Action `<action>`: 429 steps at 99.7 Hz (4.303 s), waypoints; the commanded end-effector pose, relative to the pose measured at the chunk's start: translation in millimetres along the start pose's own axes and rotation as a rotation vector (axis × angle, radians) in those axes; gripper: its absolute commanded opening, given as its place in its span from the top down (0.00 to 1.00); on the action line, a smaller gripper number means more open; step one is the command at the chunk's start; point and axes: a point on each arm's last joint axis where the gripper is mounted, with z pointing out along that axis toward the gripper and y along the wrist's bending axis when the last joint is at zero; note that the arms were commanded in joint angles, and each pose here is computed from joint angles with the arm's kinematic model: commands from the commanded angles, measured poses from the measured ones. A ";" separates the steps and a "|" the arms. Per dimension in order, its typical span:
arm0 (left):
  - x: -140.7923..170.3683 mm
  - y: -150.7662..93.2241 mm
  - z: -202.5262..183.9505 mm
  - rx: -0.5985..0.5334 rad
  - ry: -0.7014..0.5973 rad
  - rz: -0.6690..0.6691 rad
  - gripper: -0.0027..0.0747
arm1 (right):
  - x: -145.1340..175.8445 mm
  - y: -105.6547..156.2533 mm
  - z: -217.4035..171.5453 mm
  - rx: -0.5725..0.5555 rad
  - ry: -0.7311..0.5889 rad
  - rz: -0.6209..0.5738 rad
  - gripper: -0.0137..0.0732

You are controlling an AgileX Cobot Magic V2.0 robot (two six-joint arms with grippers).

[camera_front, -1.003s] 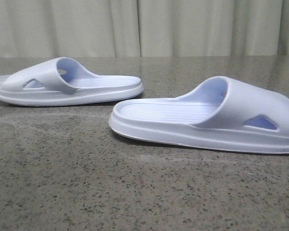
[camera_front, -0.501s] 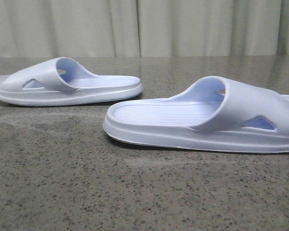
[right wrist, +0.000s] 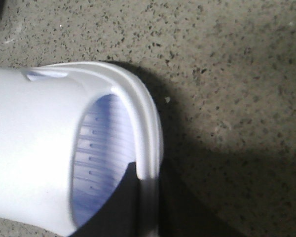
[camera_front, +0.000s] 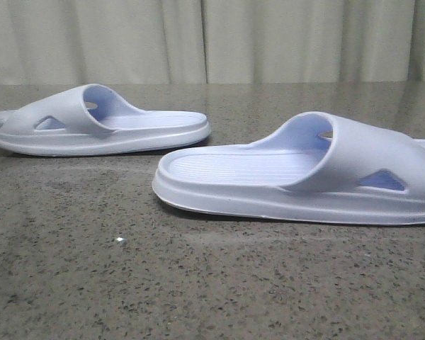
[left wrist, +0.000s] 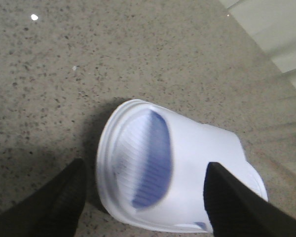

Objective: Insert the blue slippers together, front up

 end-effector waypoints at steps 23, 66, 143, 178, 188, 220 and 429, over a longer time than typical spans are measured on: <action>-10.9 4.6 22.1 0.136 -0.001 -0.051 0.39 | -9.5 2.5 -6.8 0.012 -0.065 -0.026 0.96; -11.6 6.0 24.8 0.146 -0.008 -0.033 0.95 | -9.8 2.3 -6.9 0.014 -0.069 -0.026 0.96; -28.6 -10.2 -40.7 0.268 -0.137 0.075 0.95 | -35.2 16.0 -21.5 -0.044 -0.189 -0.008 0.96; -32.5 0.0 -53.1 0.222 -0.156 0.078 0.95 | -78.7 48.3 -63.2 -0.124 -0.345 -0.103 0.96; -32.5 0.0 -53.1 0.222 -0.156 0.078 0.95 | -86.0 56.8 -72.7 -0.158 -0.376 -0.115 0.96; -31.6 -8.1 -55.0 0.323 -0.144 0.044 0.95 | -93.1 63.3 -76.5 -0.219 -0.391 -0.098 0.96; -10.4 -44.7 -31.2 0.538 0.018 -0.020 0.95 | -124.2 78.7 41.8 -0.696 -0.047 -0.162 0.67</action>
